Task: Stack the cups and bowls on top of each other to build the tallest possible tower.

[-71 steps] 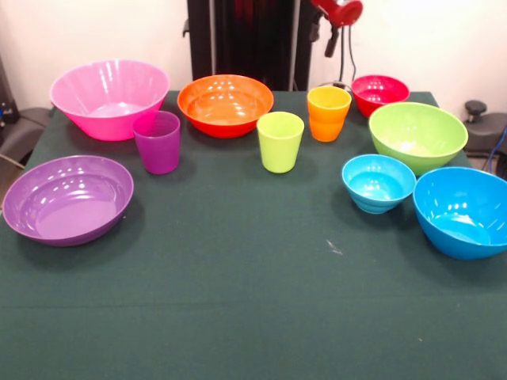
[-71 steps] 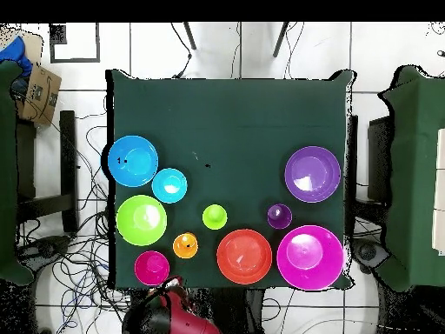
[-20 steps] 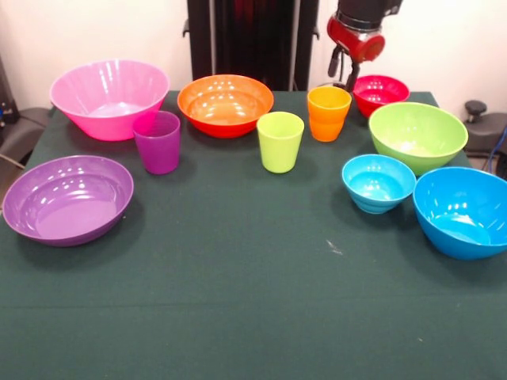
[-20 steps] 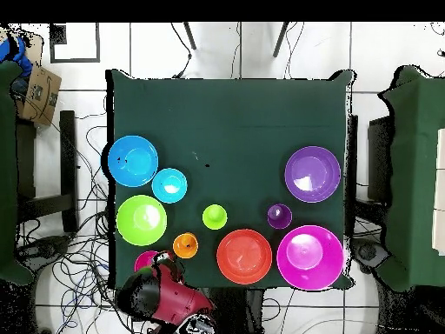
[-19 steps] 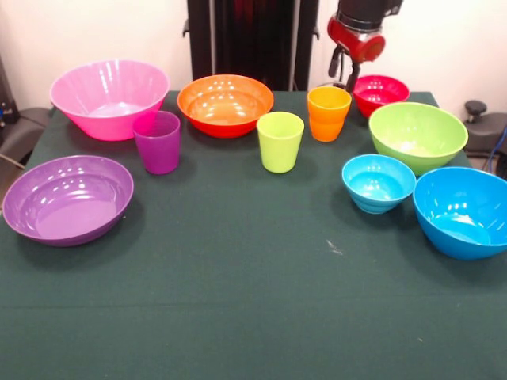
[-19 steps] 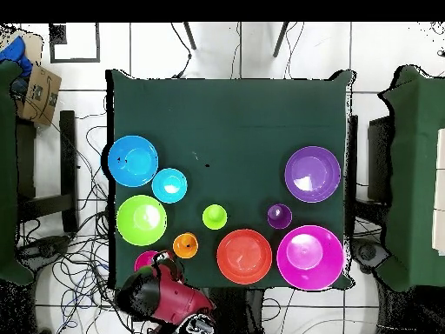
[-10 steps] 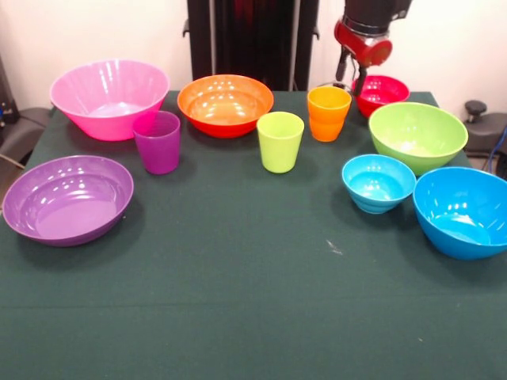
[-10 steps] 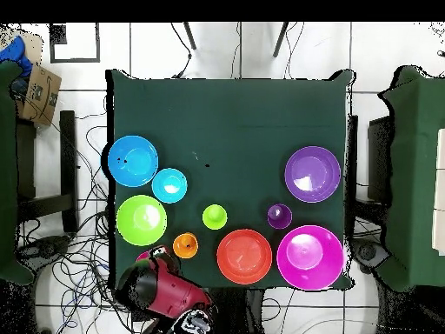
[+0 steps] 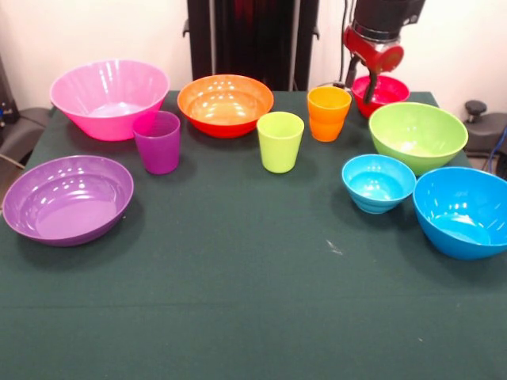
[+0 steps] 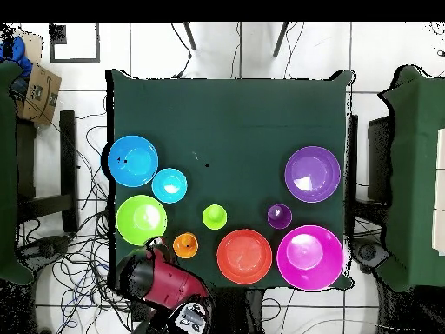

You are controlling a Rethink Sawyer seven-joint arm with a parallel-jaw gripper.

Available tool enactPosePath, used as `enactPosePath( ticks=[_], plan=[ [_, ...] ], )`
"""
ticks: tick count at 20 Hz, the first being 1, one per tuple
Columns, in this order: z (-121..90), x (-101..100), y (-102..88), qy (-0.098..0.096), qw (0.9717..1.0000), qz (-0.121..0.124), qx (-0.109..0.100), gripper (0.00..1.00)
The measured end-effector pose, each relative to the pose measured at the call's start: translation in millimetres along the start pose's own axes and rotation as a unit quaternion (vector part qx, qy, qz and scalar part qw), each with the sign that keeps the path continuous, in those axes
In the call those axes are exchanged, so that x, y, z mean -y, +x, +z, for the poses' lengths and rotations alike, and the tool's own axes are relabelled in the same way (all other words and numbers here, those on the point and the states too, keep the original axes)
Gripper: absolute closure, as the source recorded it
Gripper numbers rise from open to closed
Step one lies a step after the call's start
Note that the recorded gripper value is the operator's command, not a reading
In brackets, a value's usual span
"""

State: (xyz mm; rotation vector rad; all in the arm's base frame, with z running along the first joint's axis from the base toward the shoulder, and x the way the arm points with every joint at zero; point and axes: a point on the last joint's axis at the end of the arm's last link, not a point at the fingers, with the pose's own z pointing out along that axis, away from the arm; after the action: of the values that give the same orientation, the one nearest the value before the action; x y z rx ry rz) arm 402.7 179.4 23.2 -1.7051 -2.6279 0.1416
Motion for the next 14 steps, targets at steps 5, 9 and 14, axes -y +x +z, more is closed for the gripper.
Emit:
enactPosePath(
  ticks=[5, 9, 14],
  plan=[
    [-2, -9, -5.0, -0.005, 1.0000, 0.002, 0.001, 0.00],
    [-3, -16, -9.9, -0.008, 0.9999, 0.006, -0.002, 0.00],
    [-4, -23, -19.7, -0.012, 0.9998, 0.015, -0.004, 0.00]
  ],
)
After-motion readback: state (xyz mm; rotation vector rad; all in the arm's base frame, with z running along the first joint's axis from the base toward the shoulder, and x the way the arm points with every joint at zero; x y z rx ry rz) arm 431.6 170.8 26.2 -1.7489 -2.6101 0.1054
